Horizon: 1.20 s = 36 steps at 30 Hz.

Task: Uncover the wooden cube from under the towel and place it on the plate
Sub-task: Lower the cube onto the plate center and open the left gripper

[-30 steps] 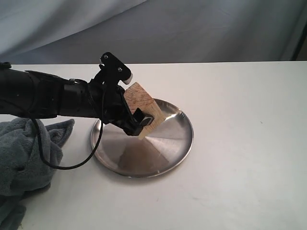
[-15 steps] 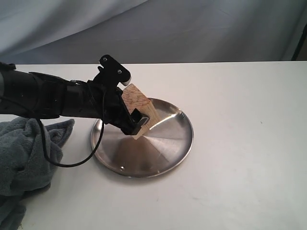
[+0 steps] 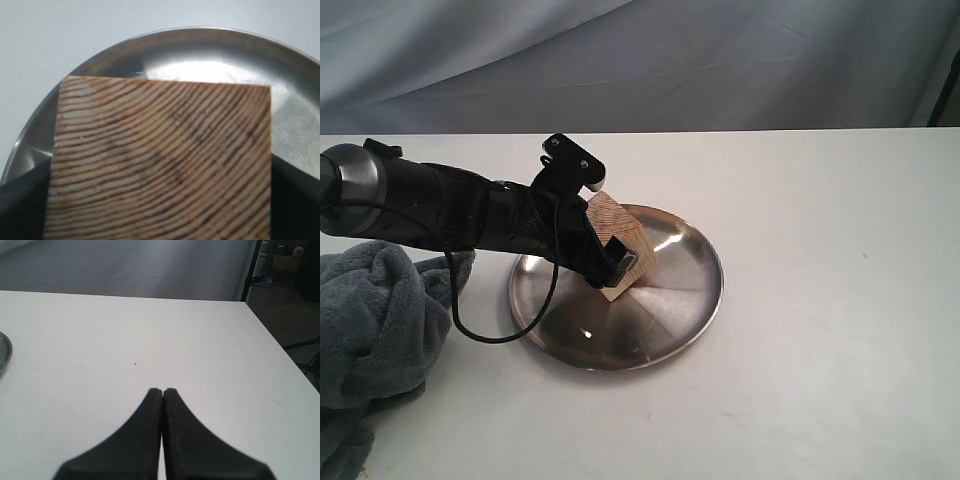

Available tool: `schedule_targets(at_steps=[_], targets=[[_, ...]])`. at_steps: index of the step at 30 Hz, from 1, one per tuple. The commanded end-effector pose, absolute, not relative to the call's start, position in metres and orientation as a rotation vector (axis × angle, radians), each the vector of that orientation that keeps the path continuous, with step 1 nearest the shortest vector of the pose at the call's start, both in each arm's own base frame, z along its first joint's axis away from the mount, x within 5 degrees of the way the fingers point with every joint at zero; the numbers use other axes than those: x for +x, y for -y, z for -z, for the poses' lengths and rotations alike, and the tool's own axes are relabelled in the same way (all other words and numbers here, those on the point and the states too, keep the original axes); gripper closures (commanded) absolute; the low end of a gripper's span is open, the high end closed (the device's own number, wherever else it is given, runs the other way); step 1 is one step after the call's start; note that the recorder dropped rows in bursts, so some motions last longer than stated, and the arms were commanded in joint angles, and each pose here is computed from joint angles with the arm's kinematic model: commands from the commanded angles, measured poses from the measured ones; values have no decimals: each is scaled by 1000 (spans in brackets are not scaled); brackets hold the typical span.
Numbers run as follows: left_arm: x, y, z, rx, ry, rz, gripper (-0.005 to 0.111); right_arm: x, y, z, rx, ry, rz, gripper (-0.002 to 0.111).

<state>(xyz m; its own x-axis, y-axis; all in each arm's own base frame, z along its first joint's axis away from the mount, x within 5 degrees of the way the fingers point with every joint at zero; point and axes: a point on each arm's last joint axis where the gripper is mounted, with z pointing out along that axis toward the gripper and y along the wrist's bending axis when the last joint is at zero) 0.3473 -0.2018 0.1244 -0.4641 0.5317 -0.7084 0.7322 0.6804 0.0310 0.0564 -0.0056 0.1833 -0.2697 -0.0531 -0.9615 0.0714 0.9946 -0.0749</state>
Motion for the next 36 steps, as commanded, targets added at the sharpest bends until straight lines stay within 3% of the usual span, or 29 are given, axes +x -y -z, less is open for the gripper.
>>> schedule_targets(at_steps=[1, 7, 10, 13, 18, 20, 29, 36], targets=[[349, 205, -129, 939, -2170, 385, 107, 56, 6, -183, 5, -1832, 126, 108], [349, 205, -129, 939, -2170, 385, 105, 56, 6, -183, 5, -1832, 126, 108], [350, 203, -128, 929, -2181, 350, 96, 56, 6, -183, 5, -1832, 126, 108], [352, 200, -128, 913, -2196, 305, 73, 56, 6, -183, 5, -1832, 126, 108], [352, 199, -127, 821, -2239, 336, 13, 56, 6, -183, 5, -1832, 126, 108], [352, 199, -128, 808, -2243, 341, 3, 56, 6, -183, 5, -1832, 126, 108], [352, 199, -137, 800, -2222, 345, 2, 56, 6, -183, 5, -1832, 126, 108], [338, 192, -232, 718, -2001, 377, 2, 56, 6, -183, 5, -1832, 126, 108]])
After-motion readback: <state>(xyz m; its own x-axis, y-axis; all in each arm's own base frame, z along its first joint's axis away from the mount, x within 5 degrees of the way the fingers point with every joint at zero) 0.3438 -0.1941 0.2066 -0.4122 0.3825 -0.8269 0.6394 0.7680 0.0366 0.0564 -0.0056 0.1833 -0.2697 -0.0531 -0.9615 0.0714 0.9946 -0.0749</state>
